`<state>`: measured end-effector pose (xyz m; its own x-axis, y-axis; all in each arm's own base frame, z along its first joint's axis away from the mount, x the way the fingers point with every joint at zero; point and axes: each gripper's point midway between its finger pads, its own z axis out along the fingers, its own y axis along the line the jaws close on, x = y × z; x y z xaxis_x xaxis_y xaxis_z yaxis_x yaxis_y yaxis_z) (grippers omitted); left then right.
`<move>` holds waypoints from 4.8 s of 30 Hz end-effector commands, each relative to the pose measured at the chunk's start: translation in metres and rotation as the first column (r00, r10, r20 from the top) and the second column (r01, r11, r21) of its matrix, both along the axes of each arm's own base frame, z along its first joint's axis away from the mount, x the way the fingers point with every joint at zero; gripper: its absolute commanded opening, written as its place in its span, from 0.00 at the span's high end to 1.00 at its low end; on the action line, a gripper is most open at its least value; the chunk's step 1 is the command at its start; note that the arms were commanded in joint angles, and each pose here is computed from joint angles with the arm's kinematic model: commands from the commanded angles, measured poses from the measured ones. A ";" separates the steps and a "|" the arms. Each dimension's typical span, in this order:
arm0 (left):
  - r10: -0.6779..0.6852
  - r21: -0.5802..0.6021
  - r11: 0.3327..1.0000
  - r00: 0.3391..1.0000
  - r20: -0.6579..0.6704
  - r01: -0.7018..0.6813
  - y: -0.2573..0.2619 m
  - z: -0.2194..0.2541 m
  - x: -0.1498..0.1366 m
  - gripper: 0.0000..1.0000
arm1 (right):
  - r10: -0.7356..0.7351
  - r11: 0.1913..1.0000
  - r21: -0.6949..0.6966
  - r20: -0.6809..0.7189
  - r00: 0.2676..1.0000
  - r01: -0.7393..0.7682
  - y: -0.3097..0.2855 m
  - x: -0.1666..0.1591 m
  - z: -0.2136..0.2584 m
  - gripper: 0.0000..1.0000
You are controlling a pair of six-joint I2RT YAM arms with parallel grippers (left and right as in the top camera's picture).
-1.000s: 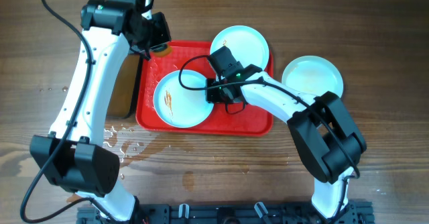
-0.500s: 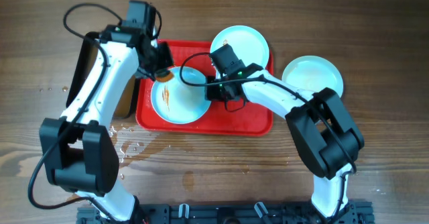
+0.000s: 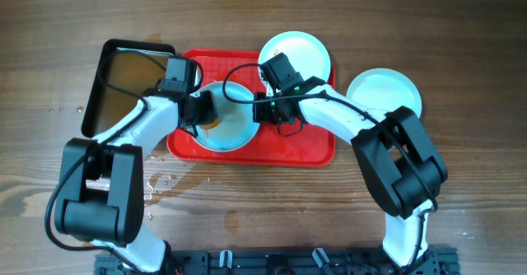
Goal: Clean dirty plates on tray and stack at the side
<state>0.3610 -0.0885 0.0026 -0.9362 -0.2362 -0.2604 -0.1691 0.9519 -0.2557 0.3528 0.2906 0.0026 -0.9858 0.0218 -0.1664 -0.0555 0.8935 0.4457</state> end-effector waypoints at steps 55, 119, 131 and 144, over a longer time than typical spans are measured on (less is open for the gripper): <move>0.214 0.057 0.976 0.863 -0.458 -0.212 0.002 -0.036 -0.112 0.96 | 0.023 1.000 -0.001 -0.013 1.000 -0.023 0.001 -0.001 -0.010 0.96; 0.241 0.224 0.945 0.970 0.014 -0.238 0.026 -0.029 -0.017 0.96 | 0.054 0.998 0.012 -0.015 0.998 -0.054 0.004 -0.004 -0.009 0.96; 0.225 -0.056 0.953 0.819 -0.527 -0.298 -0.027 -0.031 -0.117 0.96 | 0.056 0.998 0.017 -0.014 0.998 -0.056 0.005 -0.004 -0.009 0.96; 0.234 0.055 0.972 0.962 -0.140 -0.229 -0.011 -0.035 -0.040 0.96 | 0.056 0.998 0.016 -0.017 0.998 -0.056 0.004 -0.004 -0.009 0.96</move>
<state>0.3101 -0.1648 0.0016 -0.9316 -0.3634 0.0099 -0.3341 0.8452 -0.4171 0.3491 0.2959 0.0026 -0.9849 -0.0308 -0.1702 -0.1078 0.8790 0.4645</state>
